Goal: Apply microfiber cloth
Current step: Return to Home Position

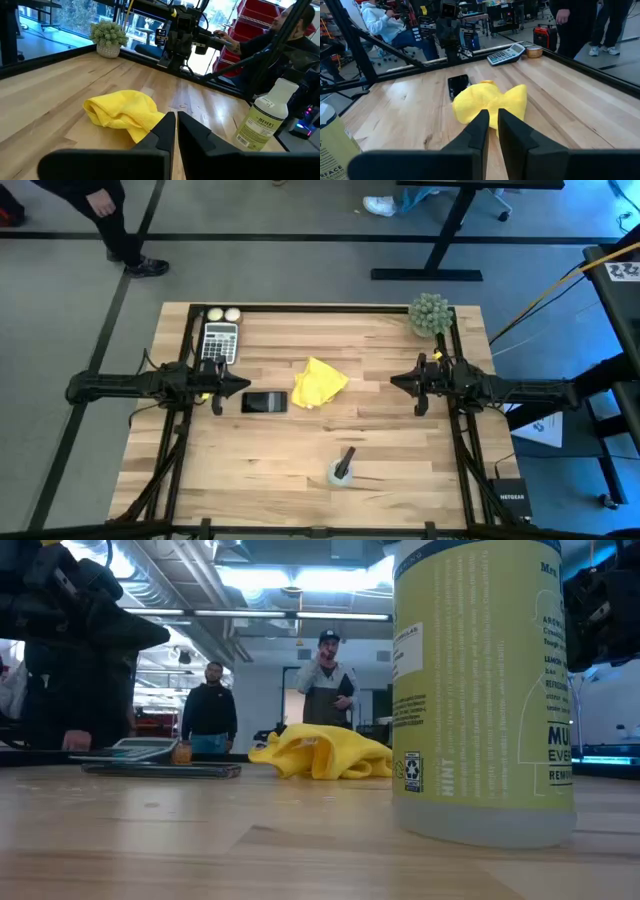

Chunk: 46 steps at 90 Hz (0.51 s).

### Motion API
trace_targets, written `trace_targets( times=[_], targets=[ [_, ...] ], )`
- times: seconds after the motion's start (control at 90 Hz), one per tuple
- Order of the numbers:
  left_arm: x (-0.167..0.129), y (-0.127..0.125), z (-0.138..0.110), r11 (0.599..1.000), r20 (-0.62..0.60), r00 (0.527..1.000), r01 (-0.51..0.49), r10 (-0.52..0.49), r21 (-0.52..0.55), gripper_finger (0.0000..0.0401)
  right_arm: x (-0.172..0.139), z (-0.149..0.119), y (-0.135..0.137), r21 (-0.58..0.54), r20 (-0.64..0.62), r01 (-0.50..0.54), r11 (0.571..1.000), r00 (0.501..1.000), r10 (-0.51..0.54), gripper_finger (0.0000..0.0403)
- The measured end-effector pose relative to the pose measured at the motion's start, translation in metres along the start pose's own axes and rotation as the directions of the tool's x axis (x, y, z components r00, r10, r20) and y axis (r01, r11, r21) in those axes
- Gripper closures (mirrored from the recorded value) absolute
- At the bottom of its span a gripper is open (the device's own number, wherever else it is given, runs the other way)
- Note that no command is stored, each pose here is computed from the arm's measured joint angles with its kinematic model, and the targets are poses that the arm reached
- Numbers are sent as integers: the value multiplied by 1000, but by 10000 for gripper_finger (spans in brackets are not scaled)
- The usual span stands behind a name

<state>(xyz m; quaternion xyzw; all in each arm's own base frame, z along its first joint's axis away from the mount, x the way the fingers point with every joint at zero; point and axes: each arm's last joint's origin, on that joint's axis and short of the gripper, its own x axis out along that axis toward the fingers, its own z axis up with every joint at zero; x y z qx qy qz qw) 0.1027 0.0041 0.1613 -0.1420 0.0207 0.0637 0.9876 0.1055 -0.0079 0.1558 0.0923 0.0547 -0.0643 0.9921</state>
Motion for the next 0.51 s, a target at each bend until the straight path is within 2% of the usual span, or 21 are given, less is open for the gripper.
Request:
trace_targets(
  times=[0.511],
  targets=[
    [0,0,0,1000,0,1000,0,0,-2,401,0,0,0,0,0,0,1000,1000,0,379]
  ],
)
